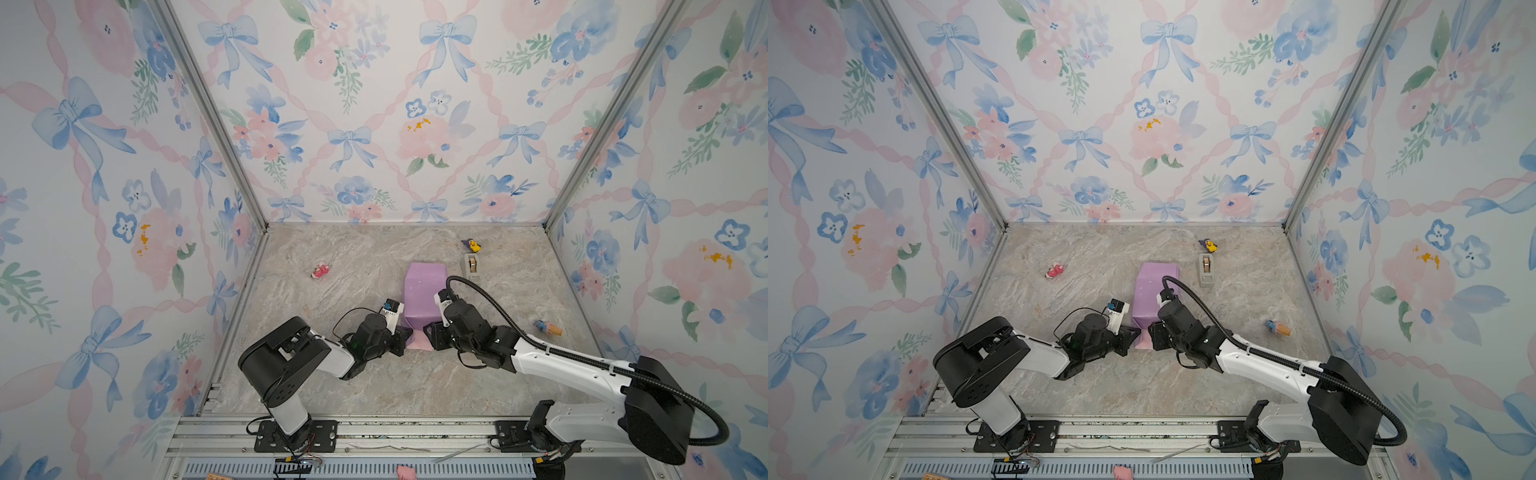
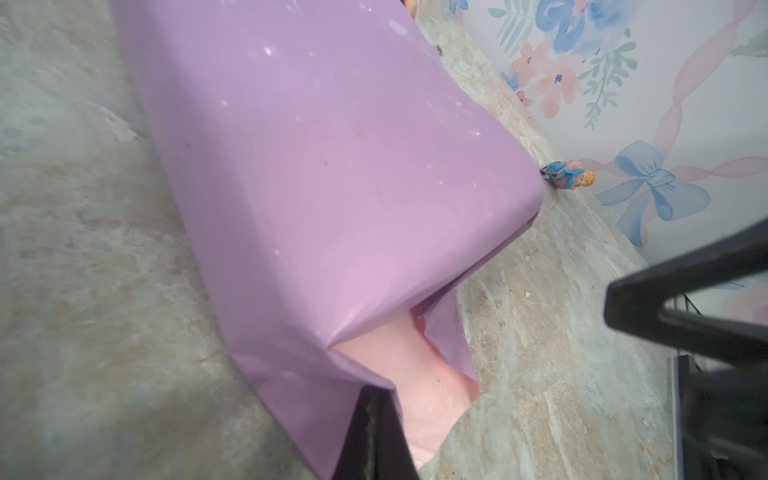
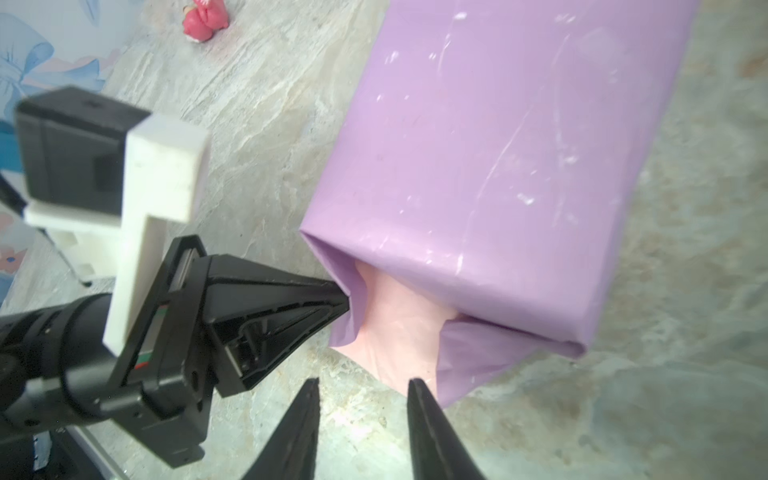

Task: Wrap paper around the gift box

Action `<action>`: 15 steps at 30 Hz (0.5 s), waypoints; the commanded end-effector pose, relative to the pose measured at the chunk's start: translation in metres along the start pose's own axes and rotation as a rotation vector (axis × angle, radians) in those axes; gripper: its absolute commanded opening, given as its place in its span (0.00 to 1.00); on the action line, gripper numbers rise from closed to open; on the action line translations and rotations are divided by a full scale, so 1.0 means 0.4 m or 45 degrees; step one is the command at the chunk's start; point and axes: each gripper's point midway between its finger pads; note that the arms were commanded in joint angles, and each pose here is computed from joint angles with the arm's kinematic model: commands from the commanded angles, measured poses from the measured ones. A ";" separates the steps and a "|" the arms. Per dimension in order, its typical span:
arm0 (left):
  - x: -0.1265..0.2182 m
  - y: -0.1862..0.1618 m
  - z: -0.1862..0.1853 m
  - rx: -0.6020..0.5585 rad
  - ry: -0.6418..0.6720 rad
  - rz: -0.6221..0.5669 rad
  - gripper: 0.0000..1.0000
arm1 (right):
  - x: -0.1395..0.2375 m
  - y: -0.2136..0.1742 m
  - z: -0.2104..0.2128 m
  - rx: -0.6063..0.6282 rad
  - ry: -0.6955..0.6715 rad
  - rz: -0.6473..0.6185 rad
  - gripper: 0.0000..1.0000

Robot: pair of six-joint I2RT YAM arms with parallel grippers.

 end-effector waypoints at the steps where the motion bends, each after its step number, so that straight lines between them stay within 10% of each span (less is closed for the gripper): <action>1: 0.022 0.047 -0.012 -0.042 -0.013 -0.082 0.03 | 0.020 0.010 -0.064 -0.021 -0.125 0.077 0.44; 15: 0.061 0.003 0.039 -0.007 0.085 -0.067 0.04 | -0.049 0.070 -0.181 -0.160 -0.180 0.272 0.49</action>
Point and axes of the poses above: each gripper's point midway between its finger pads, its own x axis back along the fingers, its own z axis along the line the jaws close on, y = z × x, and after that the axes turned 3 degrees about -x, right-handed
